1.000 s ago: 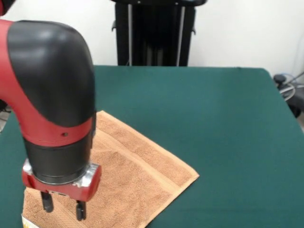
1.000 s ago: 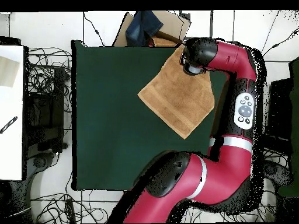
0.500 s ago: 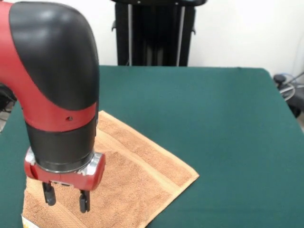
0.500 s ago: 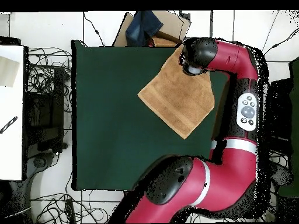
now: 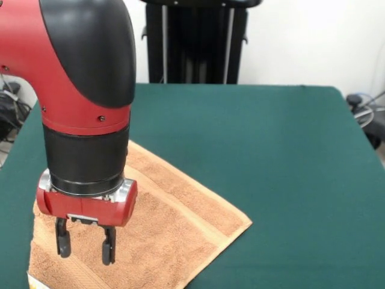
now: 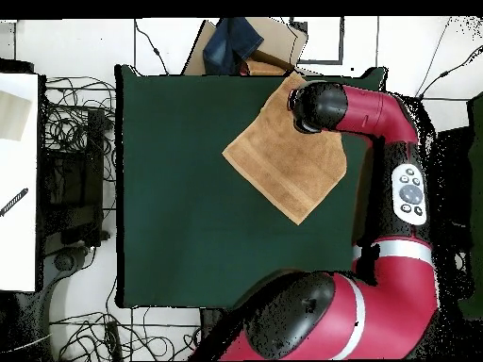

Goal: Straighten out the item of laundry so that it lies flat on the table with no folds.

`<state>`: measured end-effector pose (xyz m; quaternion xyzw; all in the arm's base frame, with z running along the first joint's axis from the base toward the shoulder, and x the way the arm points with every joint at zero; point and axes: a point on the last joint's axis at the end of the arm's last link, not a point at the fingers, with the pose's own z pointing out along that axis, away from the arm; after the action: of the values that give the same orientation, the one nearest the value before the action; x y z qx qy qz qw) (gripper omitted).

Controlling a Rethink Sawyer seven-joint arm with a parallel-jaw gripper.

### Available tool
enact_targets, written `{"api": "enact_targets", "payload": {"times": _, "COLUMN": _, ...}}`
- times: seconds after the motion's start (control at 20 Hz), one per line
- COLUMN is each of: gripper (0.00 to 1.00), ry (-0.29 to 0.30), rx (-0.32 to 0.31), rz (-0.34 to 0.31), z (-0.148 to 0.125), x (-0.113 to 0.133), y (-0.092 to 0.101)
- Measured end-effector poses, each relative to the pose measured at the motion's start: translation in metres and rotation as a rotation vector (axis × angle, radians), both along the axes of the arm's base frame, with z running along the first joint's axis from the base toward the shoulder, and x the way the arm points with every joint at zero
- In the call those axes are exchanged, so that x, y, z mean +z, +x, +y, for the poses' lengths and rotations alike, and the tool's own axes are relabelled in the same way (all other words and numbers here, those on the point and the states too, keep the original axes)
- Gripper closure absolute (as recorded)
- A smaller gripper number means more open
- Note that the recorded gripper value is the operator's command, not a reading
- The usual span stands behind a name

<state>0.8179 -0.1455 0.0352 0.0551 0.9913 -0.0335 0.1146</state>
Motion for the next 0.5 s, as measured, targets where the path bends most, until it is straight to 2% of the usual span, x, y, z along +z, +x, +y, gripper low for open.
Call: {"api": "enact_targets", "payload": {"times": 0.5, "gripper": 0.00, "ry": 0.014, "rx": 0.003, "rz": -0.020, "z": -0.003, "x": -0.029, "y": -0.025}}
